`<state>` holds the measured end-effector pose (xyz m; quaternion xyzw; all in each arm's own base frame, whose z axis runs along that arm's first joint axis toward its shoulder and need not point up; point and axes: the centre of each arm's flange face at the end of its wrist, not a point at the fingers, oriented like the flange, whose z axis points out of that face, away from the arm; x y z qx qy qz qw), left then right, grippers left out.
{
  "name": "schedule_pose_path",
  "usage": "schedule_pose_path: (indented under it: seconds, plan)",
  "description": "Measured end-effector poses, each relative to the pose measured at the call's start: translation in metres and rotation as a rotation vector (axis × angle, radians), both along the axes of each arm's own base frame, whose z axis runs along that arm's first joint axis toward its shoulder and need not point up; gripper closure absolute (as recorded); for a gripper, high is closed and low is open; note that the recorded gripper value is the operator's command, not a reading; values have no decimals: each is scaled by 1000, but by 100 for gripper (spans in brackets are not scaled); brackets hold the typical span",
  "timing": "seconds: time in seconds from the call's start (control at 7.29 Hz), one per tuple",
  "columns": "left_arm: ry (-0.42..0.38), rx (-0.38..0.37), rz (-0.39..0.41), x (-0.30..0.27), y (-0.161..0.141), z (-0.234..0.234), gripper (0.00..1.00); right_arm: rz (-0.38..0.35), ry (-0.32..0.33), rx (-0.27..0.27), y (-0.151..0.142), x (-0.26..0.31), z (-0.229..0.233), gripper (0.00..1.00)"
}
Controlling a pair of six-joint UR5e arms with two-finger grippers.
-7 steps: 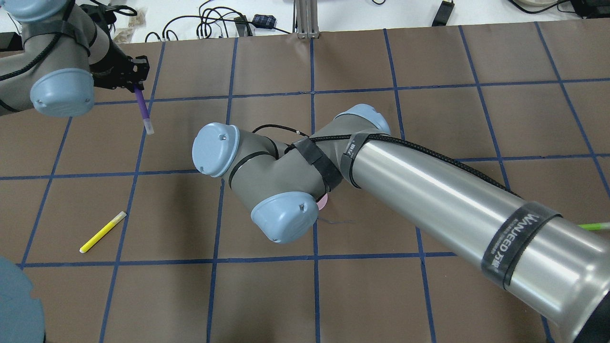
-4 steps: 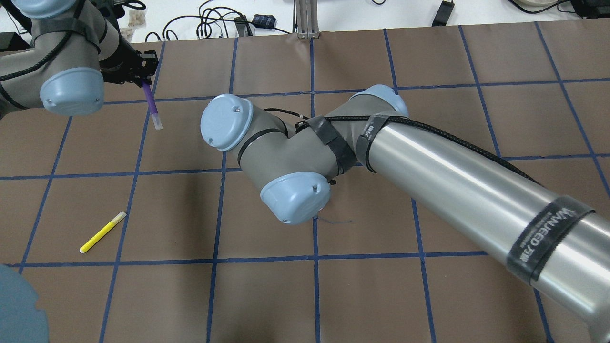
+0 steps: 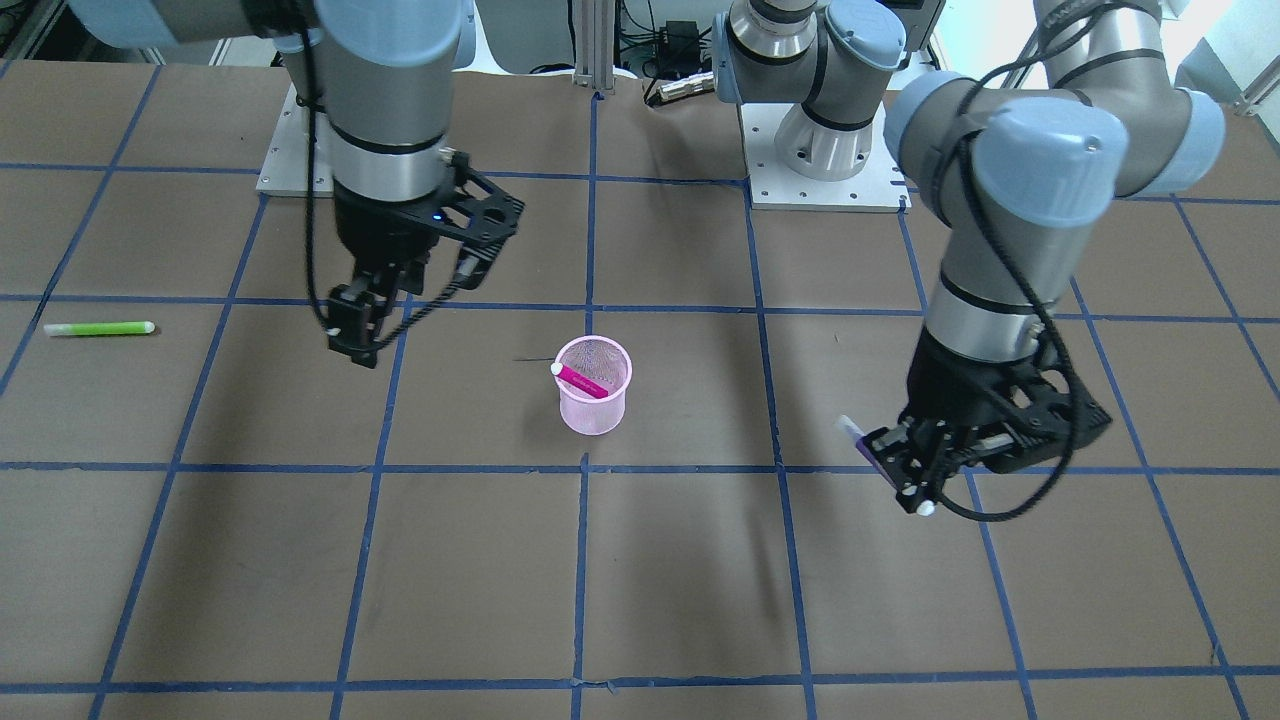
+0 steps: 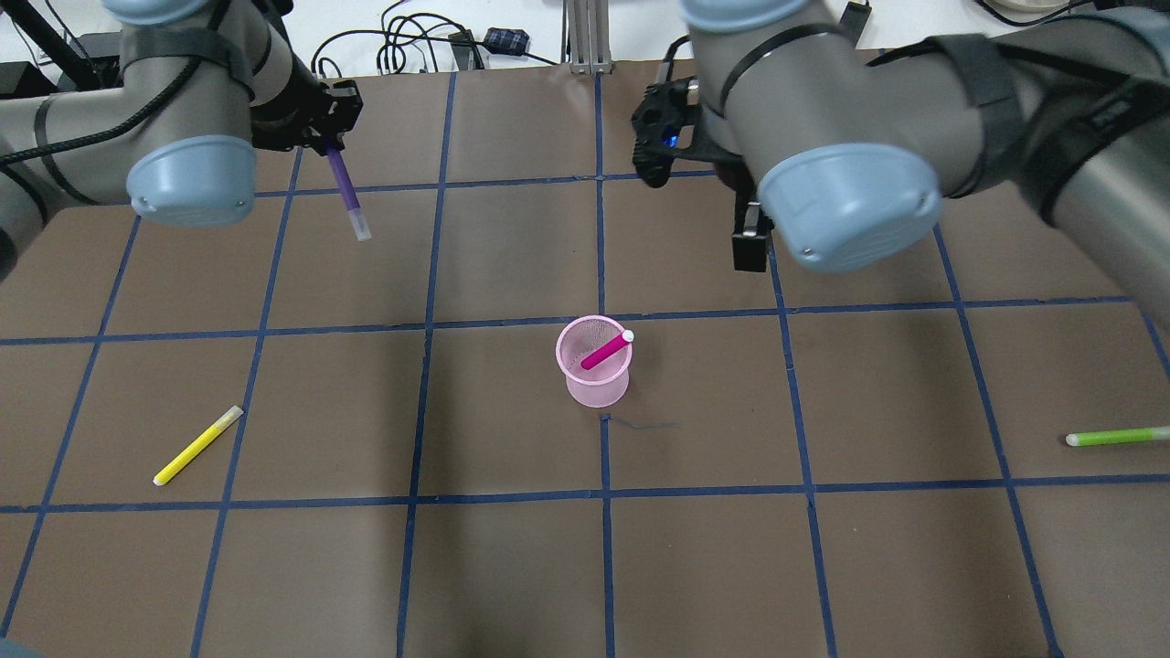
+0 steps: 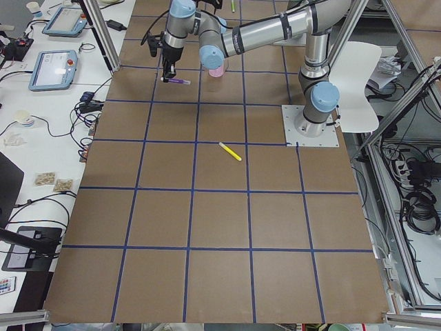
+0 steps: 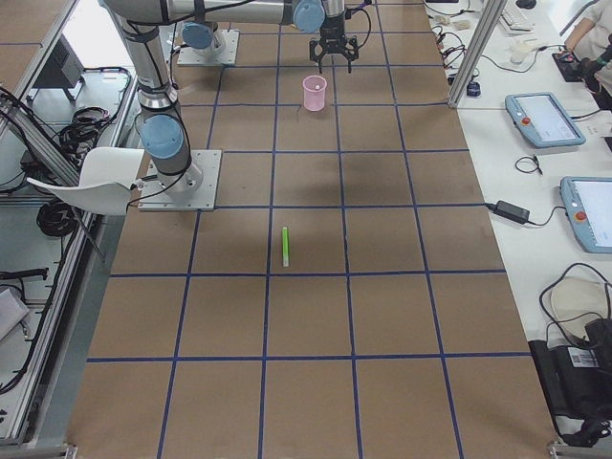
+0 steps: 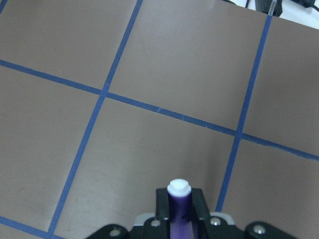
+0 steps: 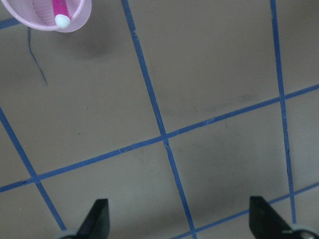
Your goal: Insert purple and pink pens into pink cup
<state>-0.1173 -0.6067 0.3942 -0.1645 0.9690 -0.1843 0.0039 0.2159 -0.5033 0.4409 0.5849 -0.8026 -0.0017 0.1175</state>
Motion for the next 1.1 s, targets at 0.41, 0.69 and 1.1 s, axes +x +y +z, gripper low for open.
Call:
schedule_pose_path:
  seconds: [0.41, 0.69, 1.1]
  plan:
    - [60, -5, 90, -121, 41, -21, 100, -349, -128, -49, 4, -91, 45, 0]
    - [22, -20, 103, -183, 78, -37, 100, -692, -212, -104, 15, -97, 61, 0]
    - [25, -35, 195, -230, 113, -58, 100, -1087, -281, -113, 39, -86, 79, 0]
